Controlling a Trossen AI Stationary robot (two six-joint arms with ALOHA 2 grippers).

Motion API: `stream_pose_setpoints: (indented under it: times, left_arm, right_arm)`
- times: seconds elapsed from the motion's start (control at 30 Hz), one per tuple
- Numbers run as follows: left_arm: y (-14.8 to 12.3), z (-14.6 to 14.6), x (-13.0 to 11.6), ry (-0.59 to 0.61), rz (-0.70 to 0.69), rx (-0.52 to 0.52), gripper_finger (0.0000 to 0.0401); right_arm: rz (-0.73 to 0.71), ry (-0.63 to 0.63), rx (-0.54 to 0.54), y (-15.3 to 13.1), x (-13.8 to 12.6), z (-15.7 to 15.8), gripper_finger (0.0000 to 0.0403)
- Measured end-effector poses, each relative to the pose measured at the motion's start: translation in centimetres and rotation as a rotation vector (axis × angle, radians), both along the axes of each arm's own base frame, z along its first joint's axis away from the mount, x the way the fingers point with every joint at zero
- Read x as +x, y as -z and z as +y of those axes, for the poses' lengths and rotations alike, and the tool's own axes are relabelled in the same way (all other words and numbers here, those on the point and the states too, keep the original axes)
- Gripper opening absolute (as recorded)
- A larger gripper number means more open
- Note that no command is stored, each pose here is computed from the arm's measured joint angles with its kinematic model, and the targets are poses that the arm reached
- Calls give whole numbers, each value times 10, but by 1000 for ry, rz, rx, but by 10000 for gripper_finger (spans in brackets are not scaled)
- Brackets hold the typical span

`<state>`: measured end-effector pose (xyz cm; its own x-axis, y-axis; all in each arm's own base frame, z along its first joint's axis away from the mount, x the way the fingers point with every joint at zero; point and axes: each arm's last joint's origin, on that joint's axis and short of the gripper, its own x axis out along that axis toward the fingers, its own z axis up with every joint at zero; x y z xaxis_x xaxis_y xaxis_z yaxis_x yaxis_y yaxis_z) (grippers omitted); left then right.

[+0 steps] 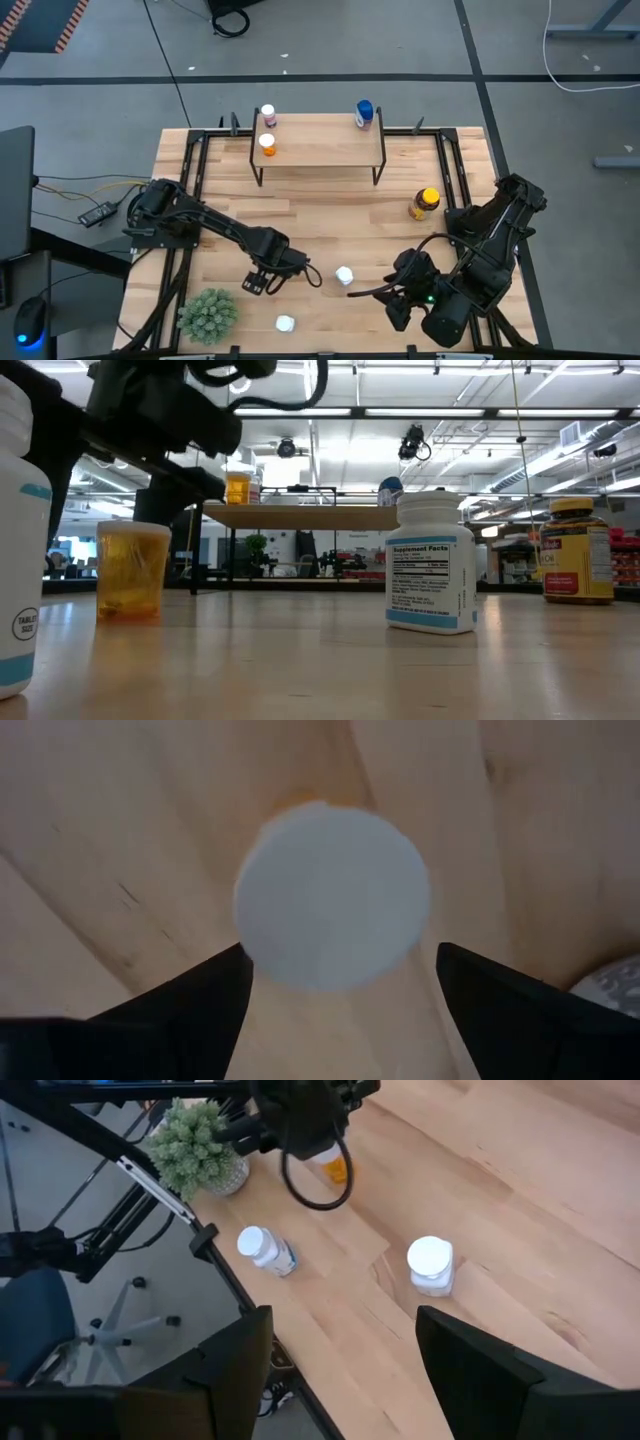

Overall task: Pick and place medicine bottles onto shelf by color
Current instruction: Put the orange medicine bottle on the shelf

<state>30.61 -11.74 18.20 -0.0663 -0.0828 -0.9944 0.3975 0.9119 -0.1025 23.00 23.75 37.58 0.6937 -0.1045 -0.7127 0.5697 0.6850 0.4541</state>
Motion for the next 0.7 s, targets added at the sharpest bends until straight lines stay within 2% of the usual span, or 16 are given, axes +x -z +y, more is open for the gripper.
stream_pose_setpoints:
  times: [0.2,0.53,0.7]
  left_arm:
    - [-14,-2,4,-31,-88,-34,323]
    - [-17,-6,8,-63,-149,-56,323]
    - [-18,-5,13,-118,-209,-22,323]
  right_arm:
    - [2,13,-6,0,2,-3,255]
    - [2,28,-6,0,6,-6,255]
    - [-1,29,-8,0,6,-6,255]
